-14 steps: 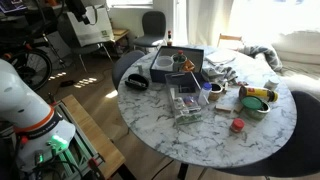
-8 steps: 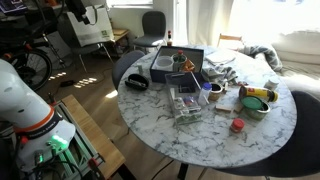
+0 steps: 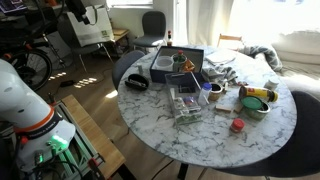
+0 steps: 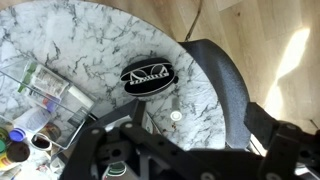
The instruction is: Pick up the white medicine bottle from the table and put it in the black glasses case
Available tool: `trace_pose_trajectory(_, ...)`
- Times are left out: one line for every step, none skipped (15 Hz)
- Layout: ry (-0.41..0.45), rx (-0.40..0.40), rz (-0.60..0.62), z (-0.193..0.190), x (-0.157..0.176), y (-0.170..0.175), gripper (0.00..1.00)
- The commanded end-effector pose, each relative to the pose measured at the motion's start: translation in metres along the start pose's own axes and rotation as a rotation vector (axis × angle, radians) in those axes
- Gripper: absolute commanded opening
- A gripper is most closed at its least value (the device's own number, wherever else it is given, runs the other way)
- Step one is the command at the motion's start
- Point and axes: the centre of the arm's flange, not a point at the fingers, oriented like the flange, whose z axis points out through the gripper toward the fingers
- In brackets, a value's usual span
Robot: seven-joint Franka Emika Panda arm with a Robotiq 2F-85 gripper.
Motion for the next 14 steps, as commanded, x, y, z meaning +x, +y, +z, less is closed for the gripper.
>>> trace_pose_trajectory(0.0, 0.0, 0.0, 0.0, 0.0, 0.0, 1.0)
trace_pose_trajectory(0.006, -0.017, 0.03, 0.008, 0.011, 0.005, 1.0)
trace_pose_trajectory(-0.016, 0.004, 0.007, 0.018, 0.021, 0.005, 1.0)
trace_pose_trajectory(-0.028, 0.014, 0.002, 0.032, 0.033, 0.004, 1.0)
trace_pose_trajectory(-0.033, 0.021, 0.002, 0.042, 0.042, 0.004, 1.0)
trace_pose_trajectory(-0.034, 0.026, -0.002, 0.058, 0.054, 0.004, 1.0)
trace_pose_trajectory(-0.036, 0.042, -0.01, 0.071, 0.064, 0.002, 1.0)
trace_pose_trajectory(-0.037, 0.06, -0.018, 0.088, 0.075, 0.0, 1.0)
trace_pose_trajectory(-0.034, 0.059, -0.018, 0.104, 0.085, -0.002, 1.0)
trace_pose_trajectory(-0.034, 0.058, -0.01, 0.122, 0.095, -0.003, 1.0)
trace_pose_trajectory(-0.034, 0.067, -0.001, 0.139, 0.104, -0.003, 1.0)
trace_pose_trajectory(-0.027, 0.077, 0.007, 0.155, 0.111, -0.004, 1.0)
trace_pose_trajectory(-0.015, 0.1, 0.004, 0.171, 0.118, -0.006, 1.0)
trace_pose_trajectory(-0.007, 0.108, 0.011, 0.186, 0.124, -0.006, 1.0)
